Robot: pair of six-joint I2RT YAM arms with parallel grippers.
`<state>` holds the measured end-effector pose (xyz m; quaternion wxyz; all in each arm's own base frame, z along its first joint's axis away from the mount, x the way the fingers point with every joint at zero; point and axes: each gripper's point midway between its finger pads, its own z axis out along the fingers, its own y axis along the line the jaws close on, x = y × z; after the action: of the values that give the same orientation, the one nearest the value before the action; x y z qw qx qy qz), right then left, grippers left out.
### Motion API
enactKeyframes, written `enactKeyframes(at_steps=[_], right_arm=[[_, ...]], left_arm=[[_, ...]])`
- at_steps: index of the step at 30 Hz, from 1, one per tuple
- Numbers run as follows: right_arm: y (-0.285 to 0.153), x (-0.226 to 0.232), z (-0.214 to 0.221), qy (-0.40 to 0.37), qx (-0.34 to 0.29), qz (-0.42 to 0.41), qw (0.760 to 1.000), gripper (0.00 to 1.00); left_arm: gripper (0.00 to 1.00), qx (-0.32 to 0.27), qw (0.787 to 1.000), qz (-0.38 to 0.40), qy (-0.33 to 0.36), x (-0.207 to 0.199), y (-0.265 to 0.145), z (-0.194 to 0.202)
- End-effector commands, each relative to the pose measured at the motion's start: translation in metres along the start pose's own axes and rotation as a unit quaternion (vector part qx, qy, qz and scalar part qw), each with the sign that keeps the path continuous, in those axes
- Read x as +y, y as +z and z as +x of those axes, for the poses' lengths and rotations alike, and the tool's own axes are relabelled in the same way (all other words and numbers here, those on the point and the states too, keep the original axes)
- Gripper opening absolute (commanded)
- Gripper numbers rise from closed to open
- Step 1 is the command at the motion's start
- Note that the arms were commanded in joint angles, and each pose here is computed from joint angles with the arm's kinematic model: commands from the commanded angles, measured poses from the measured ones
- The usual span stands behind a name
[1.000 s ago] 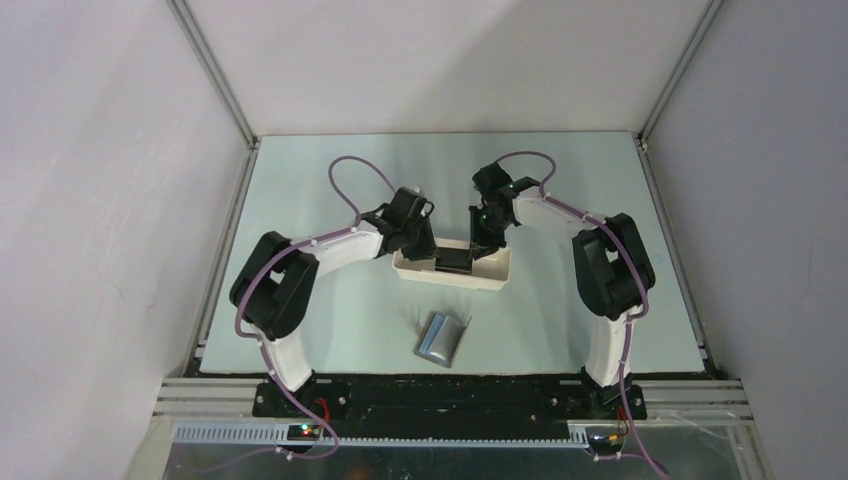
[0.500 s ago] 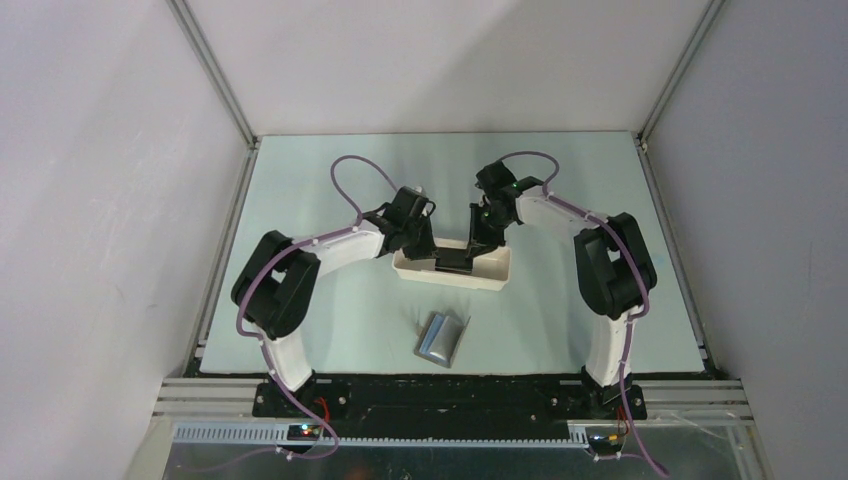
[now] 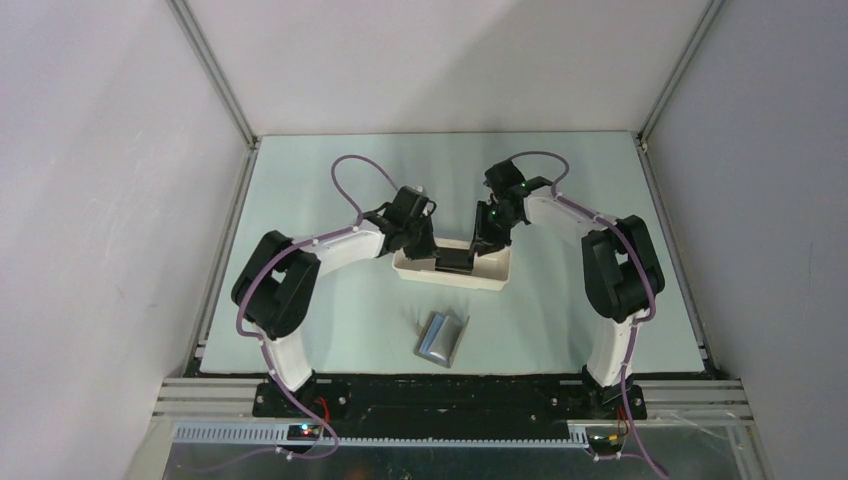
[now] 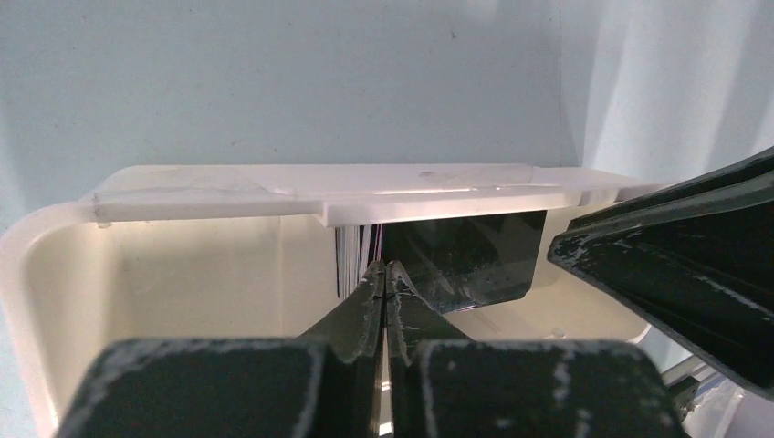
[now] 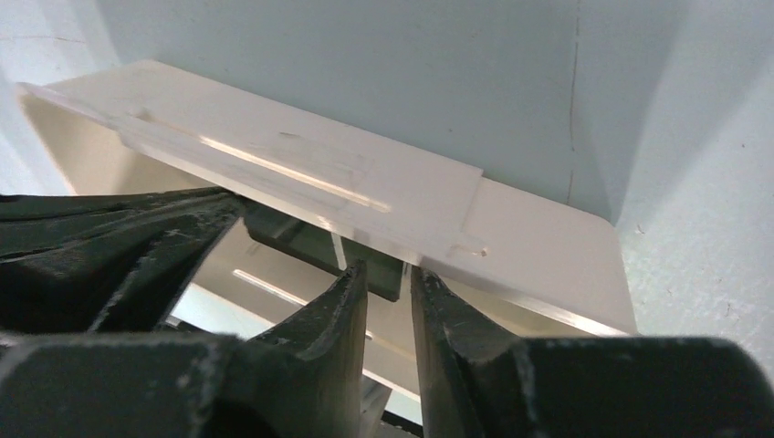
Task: Put the credit cards into the card holder
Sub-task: Pick up the credit card from the storage box.
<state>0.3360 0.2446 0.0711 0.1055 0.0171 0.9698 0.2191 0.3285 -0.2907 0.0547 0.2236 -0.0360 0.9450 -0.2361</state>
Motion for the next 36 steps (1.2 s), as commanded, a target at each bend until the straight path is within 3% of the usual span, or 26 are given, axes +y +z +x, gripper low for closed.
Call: enactKeyframes(at_steps=[1,8,10,13,22,36], right_arm=[[-0.007,-0.008,0.005,0.008,-0.003,0.015,1.000,0.31],[0.005,-0.009,0.009,0.010,0.008,0.010,1.000,0.32],[0.005,-0.008,0.007,0.010,0.005,0.007,1.000,0.26],[0.004,-0.006,0.006,0.010,0.002,0.004,1.000,0.24],[0.008,-0.007,0.006,0.010,0.006,0.003,1.000,0.23],[0.008,-0.001,0.007,0.007,0.008,-0.010,1.000,0.18]], left_arm=[[0.05,-0.024,0.999,0.031,0.018,-0.023,-0.012,-0.019],[0.06,-0.016,0.999,0.032,0.019,-0.023,-0.009,-0.016],[0.06,-0.014,0.999,0.030,0.021,-0.021,-0.008,-0.014],[0.07,-0.023,0.999,0.019,0.025,-0.017,-0.008,-0.017],[0.20,-0.027,0.999,0.005,0.031,-0.011,-0.006,-0.016],[0.14,-0.002,0.999,0.015,0.034,-0.020,0.008,-0.003]])
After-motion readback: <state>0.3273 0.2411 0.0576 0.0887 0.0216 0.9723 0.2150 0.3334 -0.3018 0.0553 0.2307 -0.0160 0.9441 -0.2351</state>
